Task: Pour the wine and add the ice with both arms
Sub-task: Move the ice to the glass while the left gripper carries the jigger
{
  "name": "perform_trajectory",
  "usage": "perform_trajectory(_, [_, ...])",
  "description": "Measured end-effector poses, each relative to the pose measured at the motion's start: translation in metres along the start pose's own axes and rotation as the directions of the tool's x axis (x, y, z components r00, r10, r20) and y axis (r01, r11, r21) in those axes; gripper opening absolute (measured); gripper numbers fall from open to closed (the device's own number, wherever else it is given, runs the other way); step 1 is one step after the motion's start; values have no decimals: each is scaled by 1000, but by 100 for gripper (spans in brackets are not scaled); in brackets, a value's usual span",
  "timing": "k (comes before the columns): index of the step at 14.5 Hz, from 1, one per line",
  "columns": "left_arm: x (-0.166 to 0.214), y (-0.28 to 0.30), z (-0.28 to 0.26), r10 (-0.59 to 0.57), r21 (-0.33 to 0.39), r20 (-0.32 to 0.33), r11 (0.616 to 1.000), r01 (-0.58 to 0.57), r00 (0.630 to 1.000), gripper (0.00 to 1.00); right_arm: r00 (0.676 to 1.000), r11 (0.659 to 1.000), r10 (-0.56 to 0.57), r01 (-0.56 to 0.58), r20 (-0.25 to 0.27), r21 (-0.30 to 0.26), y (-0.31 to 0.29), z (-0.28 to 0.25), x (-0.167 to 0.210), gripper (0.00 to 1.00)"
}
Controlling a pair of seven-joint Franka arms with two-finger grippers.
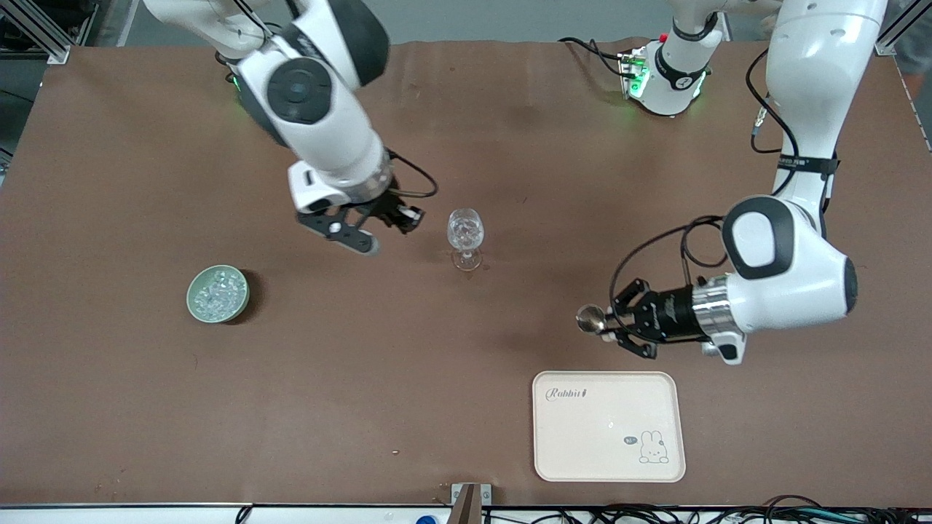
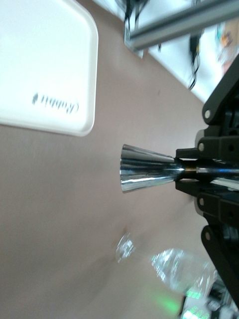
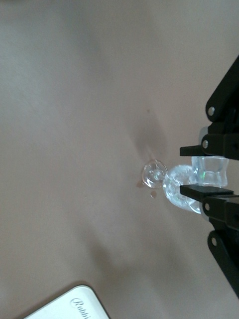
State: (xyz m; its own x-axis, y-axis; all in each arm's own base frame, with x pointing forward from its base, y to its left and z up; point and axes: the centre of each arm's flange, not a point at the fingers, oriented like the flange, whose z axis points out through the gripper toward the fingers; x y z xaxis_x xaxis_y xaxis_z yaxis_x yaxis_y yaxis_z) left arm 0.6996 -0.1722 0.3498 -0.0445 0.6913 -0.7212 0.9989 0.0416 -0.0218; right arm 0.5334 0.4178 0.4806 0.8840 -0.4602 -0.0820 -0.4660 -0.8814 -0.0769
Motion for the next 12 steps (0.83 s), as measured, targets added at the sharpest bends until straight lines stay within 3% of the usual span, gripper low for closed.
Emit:
perform_trajectory(5, [80, 34, 9, -14, -149, 164, 988, 39, 986, 22, 999, 999, 31, -31, -8, -37, -37, 71, -46, 27])
perform_trajectory(12, [171, 47, 44, -31, -355, 299, 924, 142, 954, 22, 1000, 998, 31, -30, 5, -46, -44, 82, -65, 27])
